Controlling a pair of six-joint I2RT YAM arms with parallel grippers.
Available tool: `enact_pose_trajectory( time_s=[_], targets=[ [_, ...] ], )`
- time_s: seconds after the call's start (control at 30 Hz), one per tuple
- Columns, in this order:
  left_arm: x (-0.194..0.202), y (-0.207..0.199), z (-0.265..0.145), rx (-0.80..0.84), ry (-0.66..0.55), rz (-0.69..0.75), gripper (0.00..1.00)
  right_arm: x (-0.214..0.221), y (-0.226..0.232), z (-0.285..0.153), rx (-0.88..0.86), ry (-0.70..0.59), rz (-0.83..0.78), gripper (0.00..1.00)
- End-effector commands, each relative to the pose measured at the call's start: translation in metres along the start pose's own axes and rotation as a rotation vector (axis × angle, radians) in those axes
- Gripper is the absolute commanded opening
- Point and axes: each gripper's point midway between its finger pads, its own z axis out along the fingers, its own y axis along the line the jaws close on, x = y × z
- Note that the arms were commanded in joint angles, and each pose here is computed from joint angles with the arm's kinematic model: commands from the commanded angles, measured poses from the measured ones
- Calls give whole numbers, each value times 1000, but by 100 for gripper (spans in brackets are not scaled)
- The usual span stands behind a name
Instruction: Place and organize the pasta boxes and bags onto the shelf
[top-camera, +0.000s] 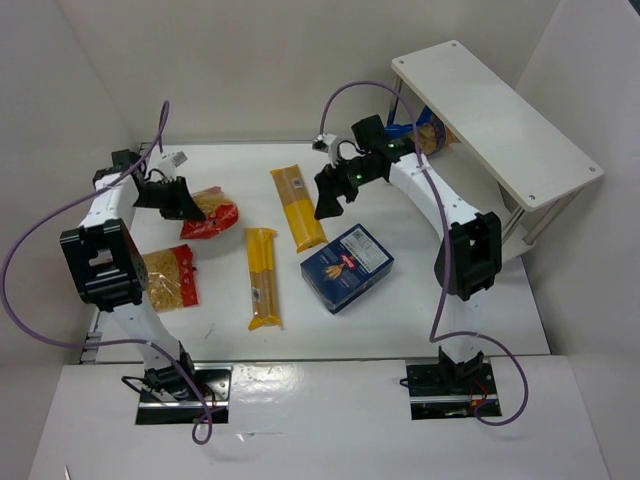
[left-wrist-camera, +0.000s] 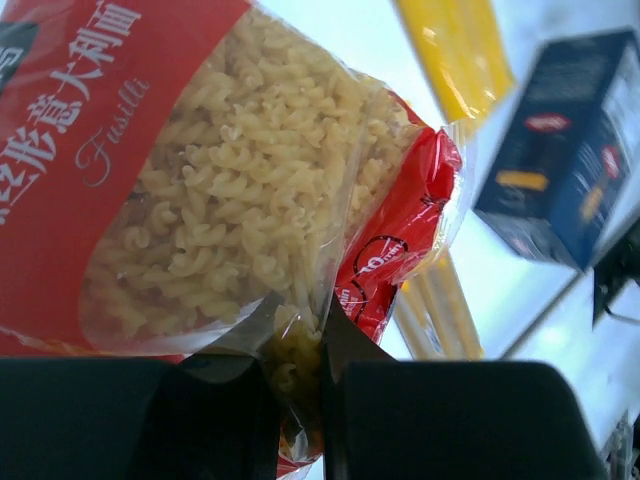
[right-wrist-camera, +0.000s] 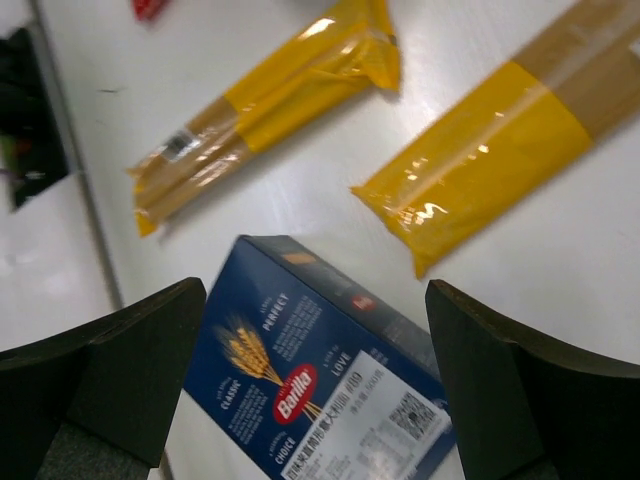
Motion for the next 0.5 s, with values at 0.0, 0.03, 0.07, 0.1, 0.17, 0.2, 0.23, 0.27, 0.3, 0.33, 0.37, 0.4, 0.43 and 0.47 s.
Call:
enact_pose_trajectory(
  time_s=[0.0, 0.03, 0.07, 0.1, 0.17, 0.2, 0.23, 0.27, 0.3, 0.33, 0.37, 0.4, 0.43, 0.47],
  targets=[
    [-23, -63, -37, 166, -107, 196, 0, -5, 36, 2, -299, -63, 74, 99],
    [-15, -74, -37, 185, -74, 189, 0, -6, 40, 4, -340, -76, 74, 99],
    [-12, -80, -36, 207, -63, 231, 0, -6, 44, 5, -379, -87, 84, 99],
    [-7, -89, -34, 226, -38, 252, 0, -7, 51, 7, -453, -111, 95, 99],
    [5, -112, -34, 293, 11, 297, 0, -7, 62, 9, -566, -142, 117, 99],
    [15, -122, -35, 326, 48, 282, 0, -4, 65, 10, -602, -152, 124, 99],
    [20, -126, -34, 340, 62, 313, 0, -5, 68, 10, -634, -165, 135, 99],
    [27, -136, -31, 366, 95, 322, 0, -5, 73, 8, -698, -189, 162, 99],
    [31, -142, -32, 361, 102, 343, 0, -8, 75, 7, -715, -206, 153, 99],
    [38, -145, -30, 363, 120, 355, 0, -5, 78, 12, -741, -203, 163, 99],
    [43, -153, -26, 366, 139, 377, 0, -8, 80, 11, -776, -225, 163, 99],
    [46, -157, -27, 340, 147, 411, 0, -10, 80, 11, -799, -236, 175, 99],
    [49, -160, -25, 321, 156, 429, 0, -6, 85, 15, -840, -234, 204, 99],
    [55, -166, -17, 311, 172, 435, 0, -7, 88, 12, -890, -248, 221, 99]
  ],
)
